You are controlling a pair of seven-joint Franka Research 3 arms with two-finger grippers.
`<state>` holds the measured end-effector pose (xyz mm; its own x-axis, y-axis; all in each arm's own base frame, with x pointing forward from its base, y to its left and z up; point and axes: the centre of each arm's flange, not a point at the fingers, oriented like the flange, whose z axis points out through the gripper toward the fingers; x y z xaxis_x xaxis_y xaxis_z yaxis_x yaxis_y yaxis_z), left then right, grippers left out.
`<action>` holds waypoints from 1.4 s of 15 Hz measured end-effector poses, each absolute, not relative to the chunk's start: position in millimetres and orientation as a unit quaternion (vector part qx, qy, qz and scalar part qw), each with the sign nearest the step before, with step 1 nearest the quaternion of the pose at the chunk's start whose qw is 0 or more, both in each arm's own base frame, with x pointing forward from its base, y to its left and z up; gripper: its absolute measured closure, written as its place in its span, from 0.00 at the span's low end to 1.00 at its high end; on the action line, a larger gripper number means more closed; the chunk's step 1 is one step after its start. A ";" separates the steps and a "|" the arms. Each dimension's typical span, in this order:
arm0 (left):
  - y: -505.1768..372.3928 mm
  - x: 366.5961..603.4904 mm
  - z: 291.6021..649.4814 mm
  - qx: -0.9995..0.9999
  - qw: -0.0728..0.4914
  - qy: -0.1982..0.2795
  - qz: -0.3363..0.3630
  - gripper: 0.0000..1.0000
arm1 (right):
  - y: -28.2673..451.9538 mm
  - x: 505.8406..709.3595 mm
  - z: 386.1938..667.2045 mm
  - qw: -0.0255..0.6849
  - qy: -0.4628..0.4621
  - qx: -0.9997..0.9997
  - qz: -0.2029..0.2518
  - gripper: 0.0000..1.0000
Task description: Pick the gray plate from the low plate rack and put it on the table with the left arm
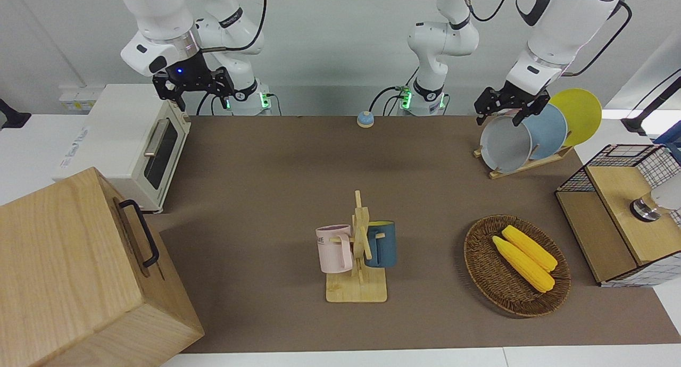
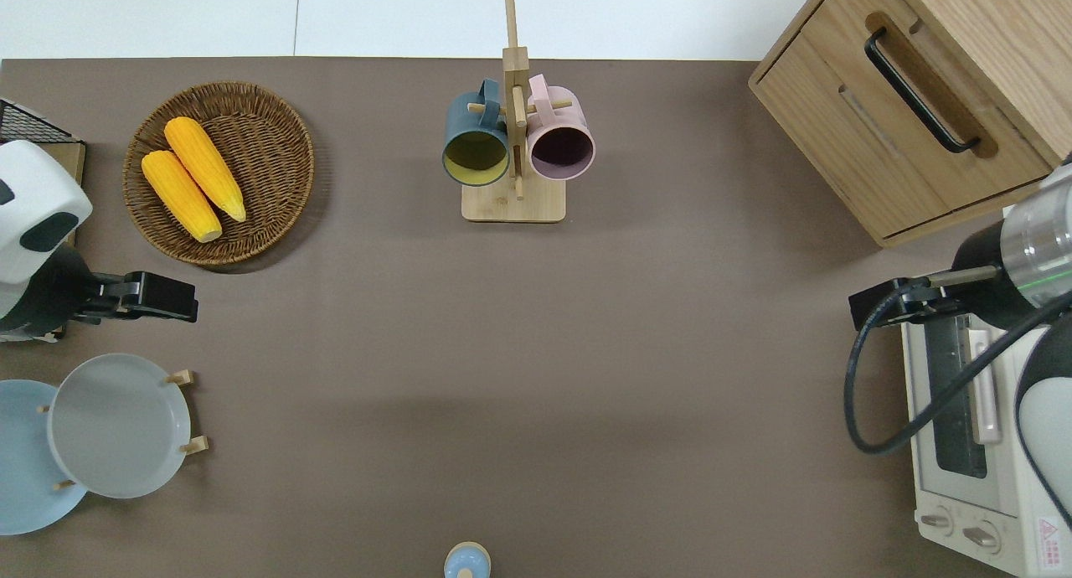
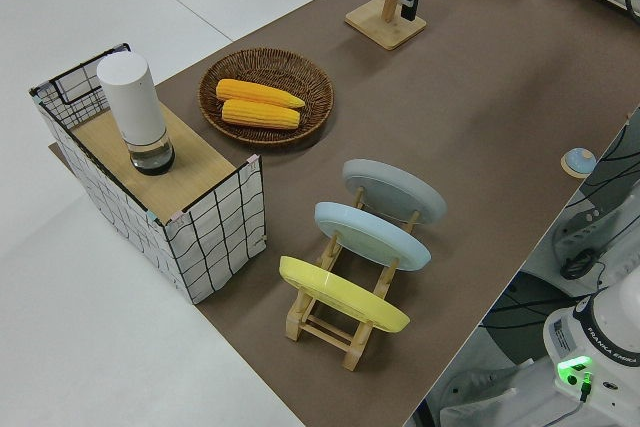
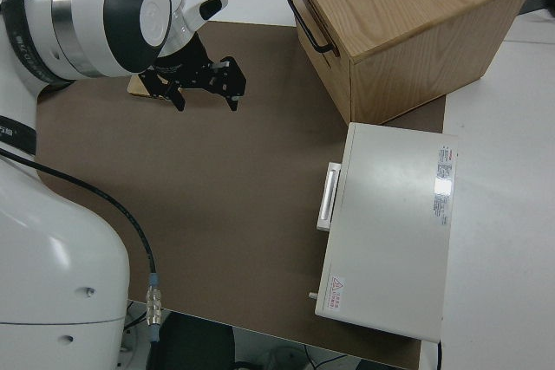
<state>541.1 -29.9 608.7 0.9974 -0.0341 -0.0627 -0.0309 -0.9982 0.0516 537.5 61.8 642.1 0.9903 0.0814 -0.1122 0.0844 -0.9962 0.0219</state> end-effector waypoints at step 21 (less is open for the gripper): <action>-24.9 530.5 598.2 0.998 0.025 -0.013 -0.058 0.00 | 61.8 537.5 642.0 0.013 0.042 0.997 -0.056 0.01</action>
<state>530.5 -24.9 598.2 0.9930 -0.0284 -0.1144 -0.0227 -0.9984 0.0515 537.5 61.8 642.0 0.9903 0.0814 -0.1122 0.0844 -0.9962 0.0219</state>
